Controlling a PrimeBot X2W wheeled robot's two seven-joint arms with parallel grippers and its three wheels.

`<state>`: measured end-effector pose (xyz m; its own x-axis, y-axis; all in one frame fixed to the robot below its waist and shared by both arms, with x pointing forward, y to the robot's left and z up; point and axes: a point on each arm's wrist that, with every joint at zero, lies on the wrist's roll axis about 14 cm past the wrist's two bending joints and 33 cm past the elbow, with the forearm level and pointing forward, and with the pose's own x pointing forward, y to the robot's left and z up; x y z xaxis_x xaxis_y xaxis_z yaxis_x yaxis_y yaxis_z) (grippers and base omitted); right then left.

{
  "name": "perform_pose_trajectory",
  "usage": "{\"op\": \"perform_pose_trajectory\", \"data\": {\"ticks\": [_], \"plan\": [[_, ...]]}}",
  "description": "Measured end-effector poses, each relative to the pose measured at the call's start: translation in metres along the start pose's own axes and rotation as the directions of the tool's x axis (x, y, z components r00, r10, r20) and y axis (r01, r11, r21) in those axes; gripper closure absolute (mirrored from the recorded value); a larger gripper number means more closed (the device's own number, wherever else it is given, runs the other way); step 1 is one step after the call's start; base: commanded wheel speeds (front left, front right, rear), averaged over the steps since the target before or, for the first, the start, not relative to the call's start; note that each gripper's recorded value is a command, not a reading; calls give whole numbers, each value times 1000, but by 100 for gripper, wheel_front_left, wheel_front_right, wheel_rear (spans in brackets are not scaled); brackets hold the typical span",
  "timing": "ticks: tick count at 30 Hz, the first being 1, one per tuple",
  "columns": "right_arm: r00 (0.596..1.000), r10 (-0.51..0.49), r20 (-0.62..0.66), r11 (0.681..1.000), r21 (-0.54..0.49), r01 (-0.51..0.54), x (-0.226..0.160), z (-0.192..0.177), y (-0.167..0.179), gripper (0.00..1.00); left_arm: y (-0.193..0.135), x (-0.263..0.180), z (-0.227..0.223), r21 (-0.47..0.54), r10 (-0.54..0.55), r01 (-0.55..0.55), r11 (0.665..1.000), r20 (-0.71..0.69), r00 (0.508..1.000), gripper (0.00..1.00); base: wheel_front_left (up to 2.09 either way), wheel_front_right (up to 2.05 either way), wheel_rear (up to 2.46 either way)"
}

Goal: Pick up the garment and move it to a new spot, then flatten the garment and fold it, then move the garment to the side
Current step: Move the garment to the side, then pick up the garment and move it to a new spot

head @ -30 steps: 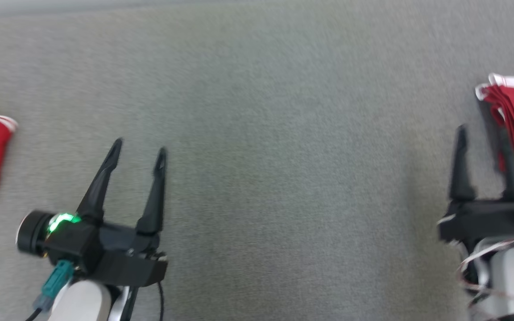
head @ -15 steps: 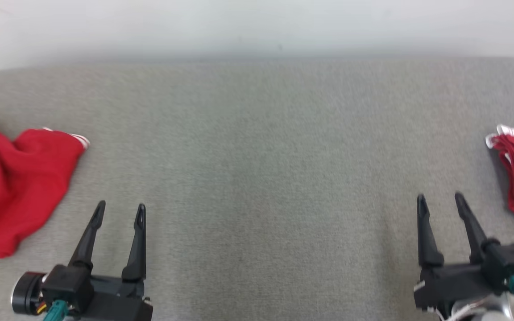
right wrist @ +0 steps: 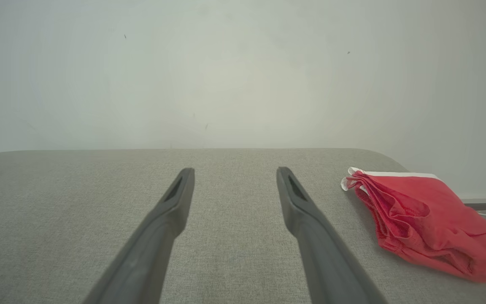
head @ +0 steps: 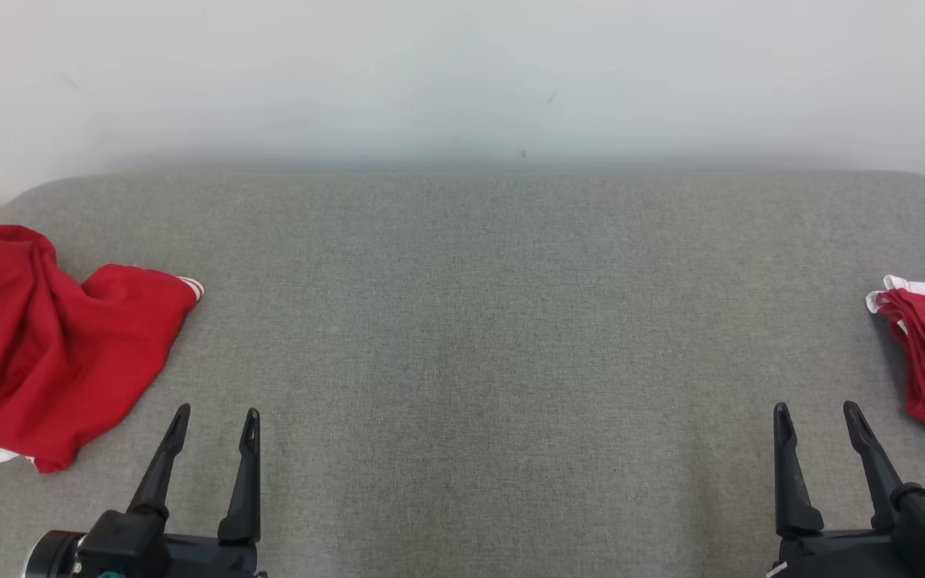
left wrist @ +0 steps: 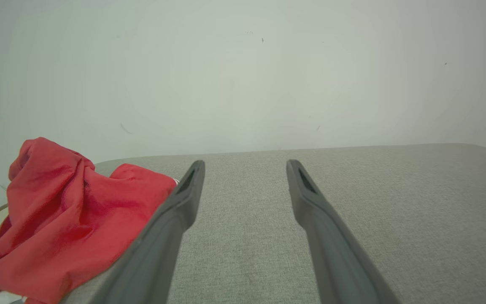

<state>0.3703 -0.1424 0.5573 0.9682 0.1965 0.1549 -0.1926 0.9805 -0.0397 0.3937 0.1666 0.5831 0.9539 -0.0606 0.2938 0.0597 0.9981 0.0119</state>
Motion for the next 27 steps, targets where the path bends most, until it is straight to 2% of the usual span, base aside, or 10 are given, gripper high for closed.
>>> {"op": "perform_pose_trajectory", "data": {"ticks": [27], "plan": [[1000, -15, 7, 1000, 22, 15, -12, 9, 1, 0, -1, -10, -1, -4, 1, -1, 1000, -17, 1000, 0, 0, 0, 0]]}}
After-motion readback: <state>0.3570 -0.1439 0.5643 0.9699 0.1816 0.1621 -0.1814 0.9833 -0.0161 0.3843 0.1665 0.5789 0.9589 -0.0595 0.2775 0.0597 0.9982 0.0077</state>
